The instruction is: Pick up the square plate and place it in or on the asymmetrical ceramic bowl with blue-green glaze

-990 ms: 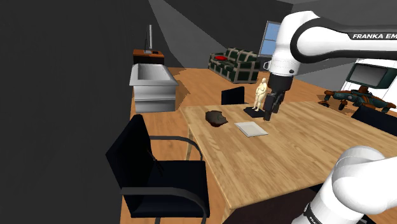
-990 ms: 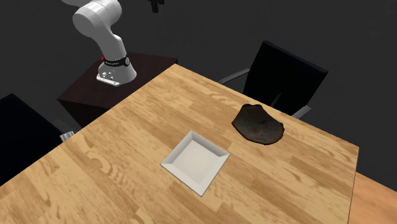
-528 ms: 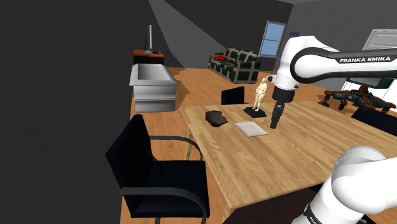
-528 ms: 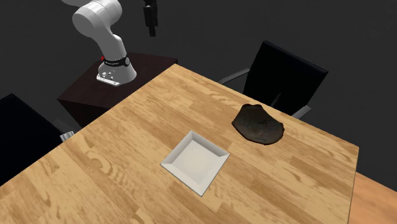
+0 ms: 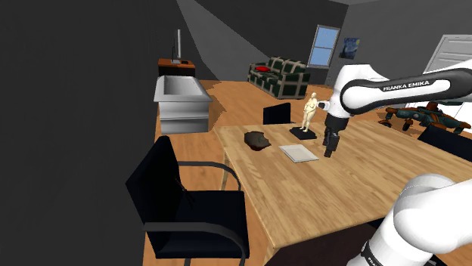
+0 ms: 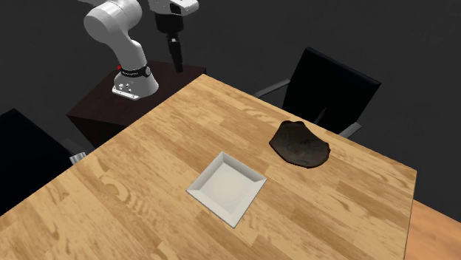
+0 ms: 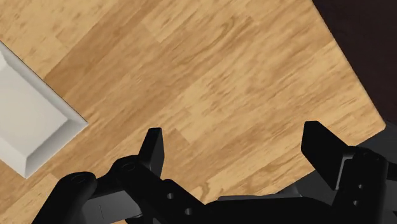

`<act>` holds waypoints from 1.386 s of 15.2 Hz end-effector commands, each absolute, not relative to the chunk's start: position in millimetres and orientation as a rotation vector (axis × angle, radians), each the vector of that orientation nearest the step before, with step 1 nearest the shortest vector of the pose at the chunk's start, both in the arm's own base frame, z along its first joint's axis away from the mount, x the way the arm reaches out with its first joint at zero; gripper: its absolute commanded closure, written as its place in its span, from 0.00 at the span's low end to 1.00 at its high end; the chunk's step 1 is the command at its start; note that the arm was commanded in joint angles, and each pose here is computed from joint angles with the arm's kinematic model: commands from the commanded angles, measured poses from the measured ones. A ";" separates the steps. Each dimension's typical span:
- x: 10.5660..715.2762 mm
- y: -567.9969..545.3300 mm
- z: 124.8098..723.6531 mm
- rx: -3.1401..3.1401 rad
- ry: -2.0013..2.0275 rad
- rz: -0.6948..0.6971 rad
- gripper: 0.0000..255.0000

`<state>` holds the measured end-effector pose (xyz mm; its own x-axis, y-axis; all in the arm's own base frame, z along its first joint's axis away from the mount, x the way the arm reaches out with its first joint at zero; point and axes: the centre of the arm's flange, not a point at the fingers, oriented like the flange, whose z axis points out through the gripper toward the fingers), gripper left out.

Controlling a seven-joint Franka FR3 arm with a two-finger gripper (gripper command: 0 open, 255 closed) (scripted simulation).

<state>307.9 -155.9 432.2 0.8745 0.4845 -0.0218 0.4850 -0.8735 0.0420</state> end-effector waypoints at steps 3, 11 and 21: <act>321.0 -197.3 400.2 2.941 0.935 0.003 0.00; 361.1 -271.9 340.8 2.813 1.233 0.038 0.00; 433.4 -351.1 268.9 2.612 1.583 0.080 0.00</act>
